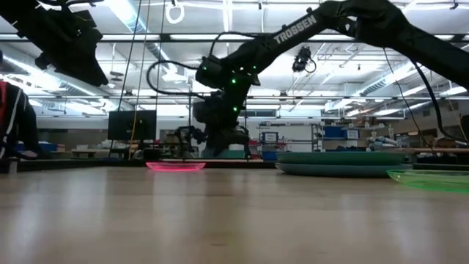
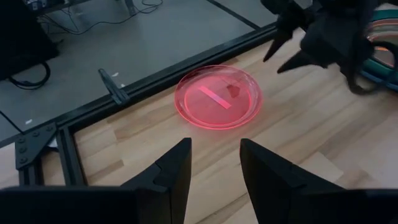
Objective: Stack plastic plates
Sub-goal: Stack the pink plate on the orange plate
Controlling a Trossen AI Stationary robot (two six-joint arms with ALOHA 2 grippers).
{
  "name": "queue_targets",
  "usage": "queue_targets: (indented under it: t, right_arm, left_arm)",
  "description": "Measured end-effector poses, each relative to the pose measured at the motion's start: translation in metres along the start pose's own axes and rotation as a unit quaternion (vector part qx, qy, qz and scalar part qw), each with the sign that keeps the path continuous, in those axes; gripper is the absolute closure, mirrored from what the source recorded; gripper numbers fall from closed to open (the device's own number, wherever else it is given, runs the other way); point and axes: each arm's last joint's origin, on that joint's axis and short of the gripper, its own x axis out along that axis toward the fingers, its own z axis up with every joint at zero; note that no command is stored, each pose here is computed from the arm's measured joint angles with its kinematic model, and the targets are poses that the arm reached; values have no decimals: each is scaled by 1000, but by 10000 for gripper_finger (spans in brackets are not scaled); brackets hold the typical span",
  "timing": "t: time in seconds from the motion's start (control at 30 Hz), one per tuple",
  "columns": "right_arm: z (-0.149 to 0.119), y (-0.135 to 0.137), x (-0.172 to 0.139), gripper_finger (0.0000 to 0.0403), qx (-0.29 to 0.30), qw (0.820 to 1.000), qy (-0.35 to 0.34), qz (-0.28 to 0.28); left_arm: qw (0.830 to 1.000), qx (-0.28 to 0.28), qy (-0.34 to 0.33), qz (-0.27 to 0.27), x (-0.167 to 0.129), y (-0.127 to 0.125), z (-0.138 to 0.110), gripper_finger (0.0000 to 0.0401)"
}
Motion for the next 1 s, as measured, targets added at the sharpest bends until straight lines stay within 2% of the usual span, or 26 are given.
queue_targets:
  t: [0.1,0.17,0.27,0.5,0.63,0.77,1.0]
  right_arm:
    - [-11,-2,3,238,-1,1000,-2,22]
    - [-8,-1,2,238,11,1000,10,16]
    - [2,5,0,239,9,1000,8,13]
    - [34,6,-16,249,33,998,-49,-8]
    - [47,9,-21,265,65,994,-88,-1]
    - [53,12,-23,283,90,991,-97,0]
    - [63,11,-26,306,174,976,-129,-6]
  left_arm:
    - [1000,0,0,0,0,0,0,257]
    - [1000,0,0,0,0,0,0,257]
    - [1000,1,-1,0,0,0,0,257]
    - [1000,-4,-12,3,0,-1,2,257]
    - [1000,0,-23,-6,0,-4,5,257]
    - [999,2,-38,-19,0,-7,9,257]
    - [998,17,-58,-29,0,-11,15,257]
